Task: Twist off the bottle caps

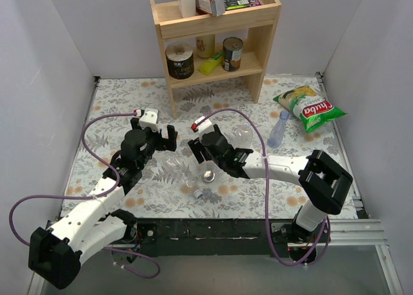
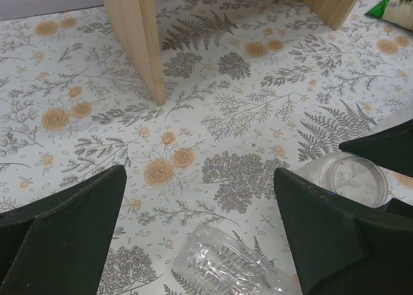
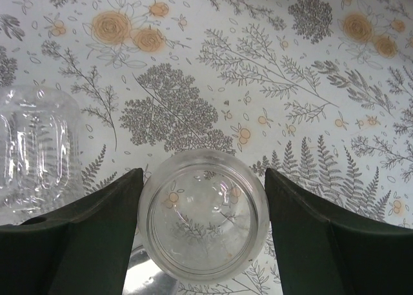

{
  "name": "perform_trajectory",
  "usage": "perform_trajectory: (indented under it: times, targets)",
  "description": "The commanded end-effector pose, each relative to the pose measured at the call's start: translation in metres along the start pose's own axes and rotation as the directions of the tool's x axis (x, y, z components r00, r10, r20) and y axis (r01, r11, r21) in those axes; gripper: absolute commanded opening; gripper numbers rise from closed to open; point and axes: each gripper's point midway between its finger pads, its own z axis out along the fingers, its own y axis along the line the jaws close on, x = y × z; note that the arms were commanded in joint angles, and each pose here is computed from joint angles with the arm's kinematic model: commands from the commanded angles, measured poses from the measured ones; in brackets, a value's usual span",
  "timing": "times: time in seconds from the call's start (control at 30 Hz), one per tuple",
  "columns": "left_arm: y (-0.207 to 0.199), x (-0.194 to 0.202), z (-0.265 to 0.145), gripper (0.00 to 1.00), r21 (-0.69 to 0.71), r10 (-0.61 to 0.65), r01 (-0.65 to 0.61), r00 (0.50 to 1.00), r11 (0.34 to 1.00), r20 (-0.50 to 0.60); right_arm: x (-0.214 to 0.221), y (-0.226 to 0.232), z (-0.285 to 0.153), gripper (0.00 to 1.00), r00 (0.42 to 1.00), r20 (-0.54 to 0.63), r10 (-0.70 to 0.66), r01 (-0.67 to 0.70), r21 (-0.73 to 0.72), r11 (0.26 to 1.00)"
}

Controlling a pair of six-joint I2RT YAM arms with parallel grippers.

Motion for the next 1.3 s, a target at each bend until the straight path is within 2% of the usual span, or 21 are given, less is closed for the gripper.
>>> perform_trajectory:
  times: [0.0, 0.17, 0.2, 0.3, 0.47, 0.6, 0.87, 0.93, 1.13, 1.27]
  targets:
    - [-0.003, -0.019, -0.001, 0.98, 0.01, -0.005, 0.004, 0.999, 1.0, 0.034, -0.005, -0.003, 0.001, 0.29, 0.999, 0.034, 0.043, -0.044, 0.036, 0.998]
    - [-0.002, -0.017, -0.001, 0.98, 0.01, -0.004, 0.003, 1.0, 1.0, 0.028, -0.008, -0.003, -0.002, 0.48, 0.997, 0.04, 0.06, -0.061, 0.028, 0.998]
    - [-0.003, -0.018, -0.001, 0.98, 0.01, -0.004, 0.004, 1.0, 1.0, 0.029, -0.009, -0.003, -0.002, 0.67, 0.997, 0.04, 0.06, -0.061, 0.028, 0.998]
    - [-0.003, -0.017, 0.0, 0.98, 0.013, -0.006, 0.006, 1.0, 1.0, 0.026, -0.015, -0.004, -0.005, 0.8, 0.997, 0.049, 0.063, -0.065, 0.03, 0.997]
    - [-0.008, -0.016, 0.0, 0.98, 0.037, -0.017, 0.016, 1.0, 0.999, 0.021, -0.032, -0.006, -0.013, 0.83, 0.994, 0.083, 0.07, -0.072, 0.022, 0.997]
    - [-0.01, -0.016, 0.001, 0.98, 0.046, -0.022, 0.022, 1.0, 0.999, 0.017, -0.053, -0.007, -0.022, 0.91, 0.99, 0.122, 0.069, -0.071, 0.008, 0.997]
    - [-0.012, -0.02, 0.002, 0.98, 0.047, -0.058, 0.057, 0.998, 0.997, 0.02, -0.102, -0.004, -0.055, 0.92, 0.972, 0.22, 0.082, -0.07, -0.062, 0.996]
    - [-0.006, -0.008, 0.005, 0.98, 0.018, -0.083, 0.084, 0.996, 0.996, -0.033, -0.108, 0.0, -0.068, 0.92, 0.97, 0.231, 0.078, -0.057, -0.097, 0.994]
    - [0.028, -0.002, 0.022, 0.98, -0.022, -0.252, 0.251, 0.963, 0.968, -0.097, -0.086, 0.046, -0.1, 0.83, 0.988, 0.135, 0.078, -0.039, -0.273, 0.961]
    - [0.03, -0.006, 0.021, 0.98, 0.005, -0.26, 0.261, 0.962, 0.965, -0.085, -0.031, 0.086, -0.116, 0.79, 0.998, -0.041, 0.053, -0.065, -0.402, 0.914]
